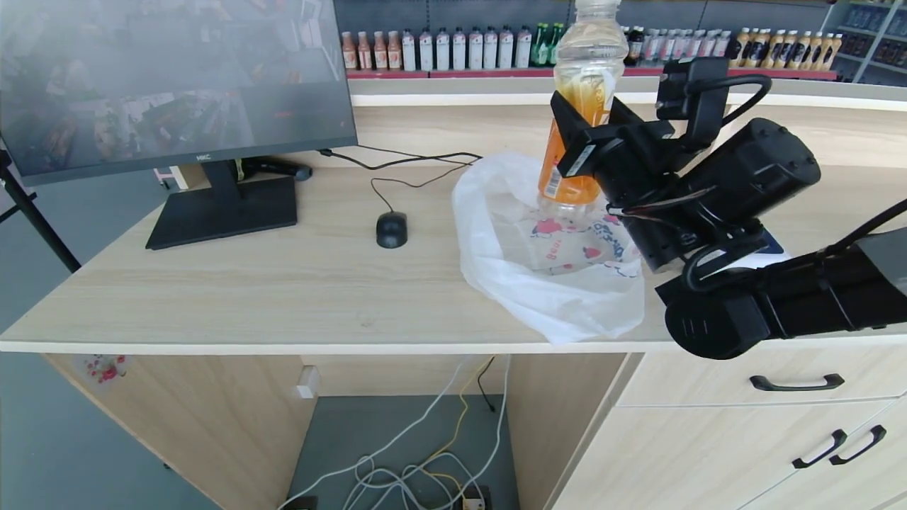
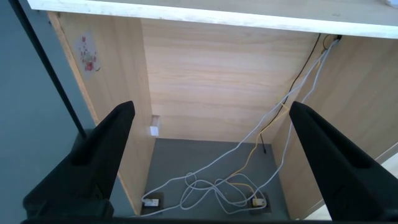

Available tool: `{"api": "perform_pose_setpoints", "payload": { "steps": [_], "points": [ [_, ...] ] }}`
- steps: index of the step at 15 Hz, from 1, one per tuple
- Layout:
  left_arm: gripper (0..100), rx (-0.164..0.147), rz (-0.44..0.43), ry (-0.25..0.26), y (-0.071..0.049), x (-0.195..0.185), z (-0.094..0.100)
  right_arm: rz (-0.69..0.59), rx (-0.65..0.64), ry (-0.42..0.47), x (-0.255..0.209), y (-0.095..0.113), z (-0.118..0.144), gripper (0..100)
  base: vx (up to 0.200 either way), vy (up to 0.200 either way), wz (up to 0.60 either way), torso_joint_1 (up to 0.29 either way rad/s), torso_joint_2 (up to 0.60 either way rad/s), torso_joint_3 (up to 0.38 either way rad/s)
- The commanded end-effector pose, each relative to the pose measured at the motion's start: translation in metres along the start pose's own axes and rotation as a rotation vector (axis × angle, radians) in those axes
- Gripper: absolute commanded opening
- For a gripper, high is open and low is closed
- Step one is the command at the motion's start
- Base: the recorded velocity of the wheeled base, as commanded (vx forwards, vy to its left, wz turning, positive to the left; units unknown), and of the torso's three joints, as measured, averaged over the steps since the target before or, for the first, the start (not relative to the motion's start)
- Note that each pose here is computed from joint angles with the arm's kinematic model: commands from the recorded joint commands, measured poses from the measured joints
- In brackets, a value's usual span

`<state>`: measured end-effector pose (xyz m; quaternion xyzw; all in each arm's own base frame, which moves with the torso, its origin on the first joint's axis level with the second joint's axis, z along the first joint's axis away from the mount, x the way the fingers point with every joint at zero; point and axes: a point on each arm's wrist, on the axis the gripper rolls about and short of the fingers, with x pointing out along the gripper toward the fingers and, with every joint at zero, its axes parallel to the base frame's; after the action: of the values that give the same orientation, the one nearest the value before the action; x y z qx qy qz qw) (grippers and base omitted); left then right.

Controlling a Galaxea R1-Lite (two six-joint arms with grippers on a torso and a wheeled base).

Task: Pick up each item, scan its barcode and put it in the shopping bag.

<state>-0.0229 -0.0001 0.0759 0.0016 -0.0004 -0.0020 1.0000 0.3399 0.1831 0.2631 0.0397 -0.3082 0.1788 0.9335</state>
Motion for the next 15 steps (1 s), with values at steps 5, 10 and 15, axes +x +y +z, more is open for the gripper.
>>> {"api": "perform_pose_setpoints", "payload": {
  "steps": [5, 10, 15],
  "points": [
    [100, 0.000, 0.001, -0.001, 0.000, 0.000, 0.000, 0.002, -0.002, 0.052, 0.012, 0.004, -0.045, 0, 0.000, 0.000, 0.00, 0.000, 0.00, 0.000],
    [100, 0.000, 0.001, -0.001, 0.000, 0.000, 0.000, 0.003, 0.015, 0.051, 0.021, 0.008, -0.069, 0, 0.000, 0.000, 0.00, 0.000, 0.00, 0.000],
    [100, 0.000, 0.001, -0.001, 0.000, 0.000, 0.000, 0.005, 0.014, 0.086, 0.023, 0.009, -0.087, 0, 0.000, 0.000, 0.00, 0.000, 0.00, 0.000]
  ]
}}
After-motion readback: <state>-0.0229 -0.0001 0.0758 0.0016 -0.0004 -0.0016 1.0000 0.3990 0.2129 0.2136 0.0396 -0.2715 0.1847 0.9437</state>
